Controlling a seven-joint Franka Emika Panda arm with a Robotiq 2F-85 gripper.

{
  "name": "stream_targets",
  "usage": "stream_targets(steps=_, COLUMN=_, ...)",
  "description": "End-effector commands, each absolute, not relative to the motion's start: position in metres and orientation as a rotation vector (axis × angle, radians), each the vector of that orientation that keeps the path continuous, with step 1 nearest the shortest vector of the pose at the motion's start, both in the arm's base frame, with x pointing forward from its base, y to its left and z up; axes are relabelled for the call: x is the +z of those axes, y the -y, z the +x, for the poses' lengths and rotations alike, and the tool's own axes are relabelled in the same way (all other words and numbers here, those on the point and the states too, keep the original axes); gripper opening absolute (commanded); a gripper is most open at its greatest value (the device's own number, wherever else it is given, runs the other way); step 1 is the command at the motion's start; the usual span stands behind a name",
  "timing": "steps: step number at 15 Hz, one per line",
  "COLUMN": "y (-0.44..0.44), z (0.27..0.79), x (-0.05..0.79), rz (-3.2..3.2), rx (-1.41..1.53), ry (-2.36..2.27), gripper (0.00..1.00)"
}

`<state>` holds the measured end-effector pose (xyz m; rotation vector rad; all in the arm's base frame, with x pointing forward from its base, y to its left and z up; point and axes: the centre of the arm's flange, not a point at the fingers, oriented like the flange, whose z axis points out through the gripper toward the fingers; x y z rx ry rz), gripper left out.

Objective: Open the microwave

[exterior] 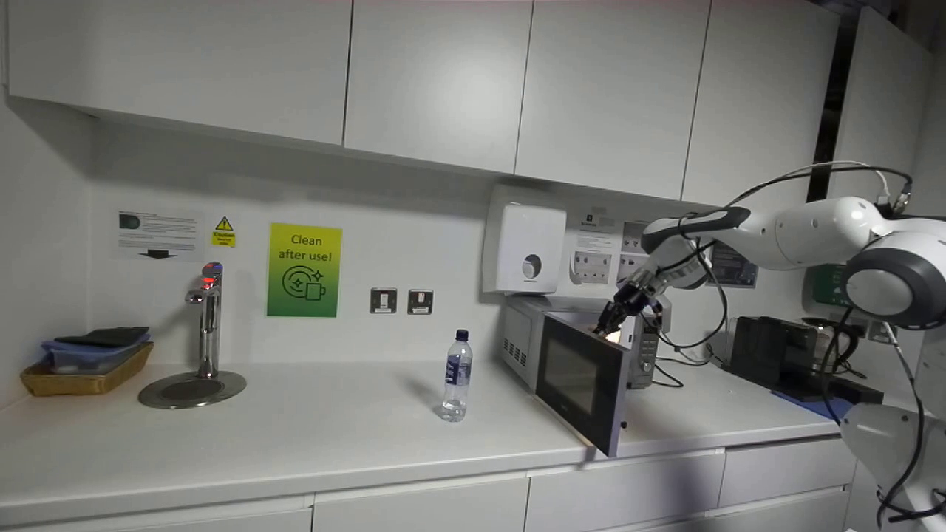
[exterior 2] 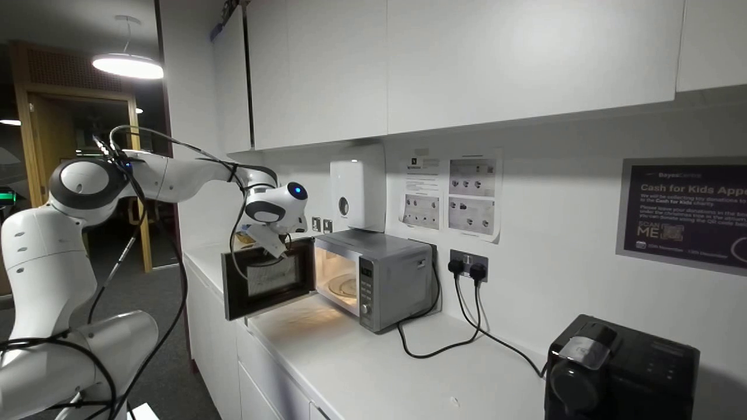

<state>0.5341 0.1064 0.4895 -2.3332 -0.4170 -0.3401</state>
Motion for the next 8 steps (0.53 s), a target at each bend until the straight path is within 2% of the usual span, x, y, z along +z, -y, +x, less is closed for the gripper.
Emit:
stream_targets(steps=1, y=-0.105, z=0.542, x=0.485, rz=-2.276, rx=-0.362, ry=0.393, gripper=0.00)
stream_targets(steps=8, y=-0.106, z=0.554, x=0.470, rz=-2.193, rx=-0.392, ry=0.361, gripper=0.00)
